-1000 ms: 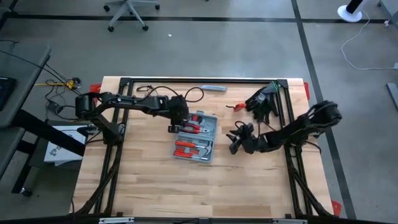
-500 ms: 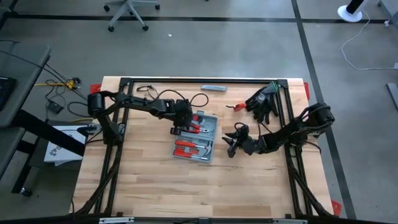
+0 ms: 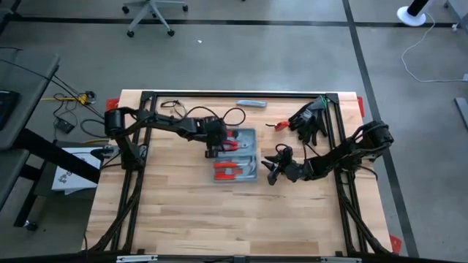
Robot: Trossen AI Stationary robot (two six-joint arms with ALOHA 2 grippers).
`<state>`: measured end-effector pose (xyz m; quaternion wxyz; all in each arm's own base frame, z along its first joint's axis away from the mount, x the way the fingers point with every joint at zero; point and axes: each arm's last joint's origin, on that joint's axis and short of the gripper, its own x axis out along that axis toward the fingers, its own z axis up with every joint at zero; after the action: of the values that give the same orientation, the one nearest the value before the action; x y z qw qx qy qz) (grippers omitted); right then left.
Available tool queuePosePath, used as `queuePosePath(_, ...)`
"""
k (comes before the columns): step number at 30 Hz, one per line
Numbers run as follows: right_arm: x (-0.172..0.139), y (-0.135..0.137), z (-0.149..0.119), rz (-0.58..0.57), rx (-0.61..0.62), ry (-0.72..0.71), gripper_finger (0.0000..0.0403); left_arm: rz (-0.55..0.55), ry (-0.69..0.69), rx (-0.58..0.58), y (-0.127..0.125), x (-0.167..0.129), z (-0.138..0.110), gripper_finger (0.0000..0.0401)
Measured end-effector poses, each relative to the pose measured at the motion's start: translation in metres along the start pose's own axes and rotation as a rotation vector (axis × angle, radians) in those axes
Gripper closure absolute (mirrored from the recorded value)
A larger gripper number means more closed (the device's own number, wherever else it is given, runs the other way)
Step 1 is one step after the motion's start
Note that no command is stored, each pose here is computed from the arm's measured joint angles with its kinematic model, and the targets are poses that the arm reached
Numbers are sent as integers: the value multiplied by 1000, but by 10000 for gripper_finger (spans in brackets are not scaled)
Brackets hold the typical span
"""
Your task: Prefit tool cases
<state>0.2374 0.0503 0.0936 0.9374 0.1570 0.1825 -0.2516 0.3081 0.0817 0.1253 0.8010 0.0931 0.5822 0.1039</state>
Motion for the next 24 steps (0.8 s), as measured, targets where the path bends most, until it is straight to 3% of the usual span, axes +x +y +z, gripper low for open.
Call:
queuePosePath(16, 0, 0, 0, -1, 7, 1, 291, 75, -152, -34, -9, -62, 8, 400)
queuePosePath(24, 0, 0, 0, -1, 7, 2, 291, 65, -162, -16, -8, -66, 8, 401)
